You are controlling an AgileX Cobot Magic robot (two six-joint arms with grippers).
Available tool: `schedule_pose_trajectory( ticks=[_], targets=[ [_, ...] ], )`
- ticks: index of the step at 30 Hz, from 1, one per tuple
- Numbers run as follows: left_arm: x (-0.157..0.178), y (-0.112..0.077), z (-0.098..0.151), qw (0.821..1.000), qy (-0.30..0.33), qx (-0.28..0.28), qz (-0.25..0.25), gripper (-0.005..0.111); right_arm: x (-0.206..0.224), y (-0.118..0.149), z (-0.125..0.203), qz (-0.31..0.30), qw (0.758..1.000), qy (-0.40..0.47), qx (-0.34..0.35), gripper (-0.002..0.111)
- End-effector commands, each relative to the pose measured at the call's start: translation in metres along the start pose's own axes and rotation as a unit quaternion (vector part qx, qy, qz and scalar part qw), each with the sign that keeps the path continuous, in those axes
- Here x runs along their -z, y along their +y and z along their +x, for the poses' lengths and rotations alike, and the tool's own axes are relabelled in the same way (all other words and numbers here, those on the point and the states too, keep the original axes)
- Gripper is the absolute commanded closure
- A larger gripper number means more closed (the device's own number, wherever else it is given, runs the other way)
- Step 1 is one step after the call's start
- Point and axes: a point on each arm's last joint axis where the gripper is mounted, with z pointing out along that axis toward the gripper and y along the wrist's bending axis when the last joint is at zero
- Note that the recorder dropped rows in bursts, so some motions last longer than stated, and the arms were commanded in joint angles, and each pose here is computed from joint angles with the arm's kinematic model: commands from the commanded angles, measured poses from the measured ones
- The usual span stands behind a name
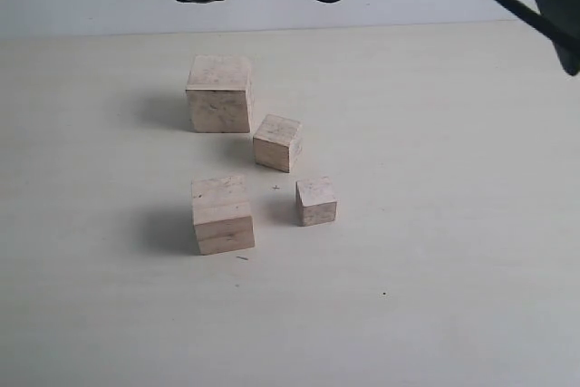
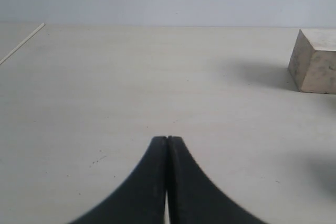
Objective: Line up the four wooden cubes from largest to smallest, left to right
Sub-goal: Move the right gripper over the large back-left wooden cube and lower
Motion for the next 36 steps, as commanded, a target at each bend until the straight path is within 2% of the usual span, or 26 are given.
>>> schedule_pose_trajectory(
  ticks=[1, 5, 13, 16, 20, 25, 33, 36],
  targets=[
    [0.000, 0.000, -0.001, 1.000, -0.006, 0.008, 0.000, 0.107, -0.017, -0.006, 0.003, -0.013, 0.999, 0.047, 0.009, 0.104],
    [0.000, 0.000, -0.001, 1.000, -0.006, 0.008, 0.000, 0.107, -0.034, -0.003, 0.011, -0.009, 0.999, 0.046, 0.025, 0.087],
    [0.000, 0.000, -0.001, 1.000, -0.006, 0.008, 0.000, 0.107, -0.070, 0.006, 0.034, -0.031, 0.995, 0.036, 0.082, 0.023],
    [0.000, 0.000, -0.001, 1.000, -0.006, 0.008, 0.000, 0.107, -0.082, 0.006, 0.041, -0.026, 0.994, 0.030, 0.097, 0.010],
    [0.000, 0.000, -0.001, 1.000, -0.006, 0.008, 0.000, 0.107, -0.090, 0.003, 0.041, -0.003, 0.997, 0.004, 0.079, 0.007],
    [0.000, 0.000, -0.001, 1.000, -0.006, 0.008, 0.000, 0.107, -0.093, -0.003, 0.035, 0.008, 1.000, -0.018, 0.016, 0.007],
    [0.000, 0.000, -0.001, 1.000, -0.006, 0.008, 0.000, 0.107, -0.103, -0.021, 0.025, -0.008, 0.999, -0.013, -0.038, 0.007],
    [0.000, 0.000, -0.001, 1.000, -0.006, 0.008, 0.000, 0.107, -0.104, -0.022, 0.023, -0.015, 0.999, -0.018, -0.039, 0.007]
  ],
)
